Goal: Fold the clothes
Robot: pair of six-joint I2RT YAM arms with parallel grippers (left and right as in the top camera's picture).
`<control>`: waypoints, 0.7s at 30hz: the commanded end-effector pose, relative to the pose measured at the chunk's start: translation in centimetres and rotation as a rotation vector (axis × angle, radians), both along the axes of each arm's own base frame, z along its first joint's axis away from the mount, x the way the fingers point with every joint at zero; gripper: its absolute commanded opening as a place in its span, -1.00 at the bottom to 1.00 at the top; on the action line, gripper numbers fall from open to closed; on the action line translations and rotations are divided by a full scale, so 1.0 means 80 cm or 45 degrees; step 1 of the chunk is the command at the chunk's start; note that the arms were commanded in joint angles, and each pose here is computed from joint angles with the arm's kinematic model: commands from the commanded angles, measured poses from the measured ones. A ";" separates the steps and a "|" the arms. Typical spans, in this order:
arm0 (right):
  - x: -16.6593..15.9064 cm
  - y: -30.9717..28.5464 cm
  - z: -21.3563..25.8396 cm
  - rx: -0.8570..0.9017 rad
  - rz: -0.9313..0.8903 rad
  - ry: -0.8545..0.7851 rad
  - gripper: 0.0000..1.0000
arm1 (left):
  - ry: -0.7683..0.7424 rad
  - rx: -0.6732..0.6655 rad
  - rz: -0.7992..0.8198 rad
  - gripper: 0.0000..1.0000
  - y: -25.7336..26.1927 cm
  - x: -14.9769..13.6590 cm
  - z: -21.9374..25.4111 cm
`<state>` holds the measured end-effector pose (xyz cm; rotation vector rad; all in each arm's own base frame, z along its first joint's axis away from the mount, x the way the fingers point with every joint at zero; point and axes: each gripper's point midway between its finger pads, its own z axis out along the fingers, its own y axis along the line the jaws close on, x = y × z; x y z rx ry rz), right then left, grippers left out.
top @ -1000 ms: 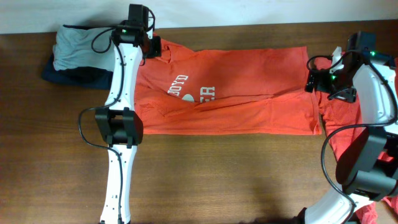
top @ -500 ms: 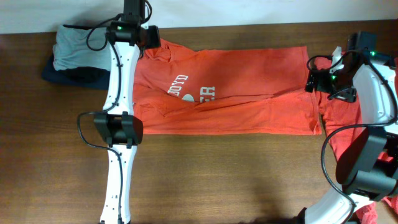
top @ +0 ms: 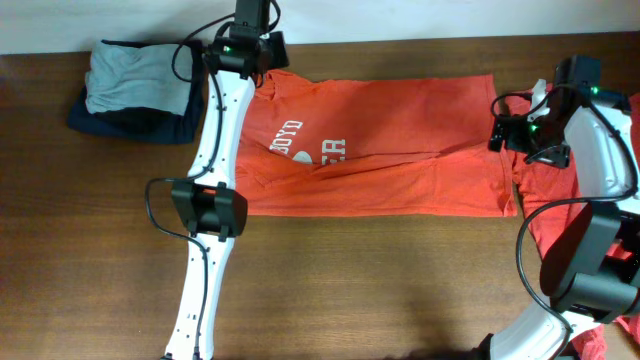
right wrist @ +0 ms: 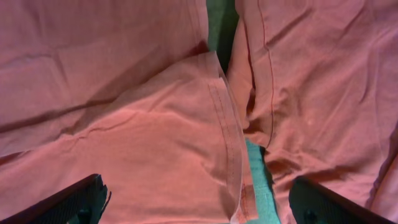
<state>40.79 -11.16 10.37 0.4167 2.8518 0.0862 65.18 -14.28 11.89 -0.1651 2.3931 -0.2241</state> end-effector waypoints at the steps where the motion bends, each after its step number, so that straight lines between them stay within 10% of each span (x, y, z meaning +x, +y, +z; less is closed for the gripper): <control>1: -0.001 0.000 -0.008 0.000 0.007 -0.003 0.98 | 0.086 0.010 0.116 -0.04 0.020 0.003 -0.057; 21: 0.000 0.000 -0.014 -0.002 0.007 -0.011 0.98 | -0.022 0.040 0.191 -0.06 0.032 0.033 -0.083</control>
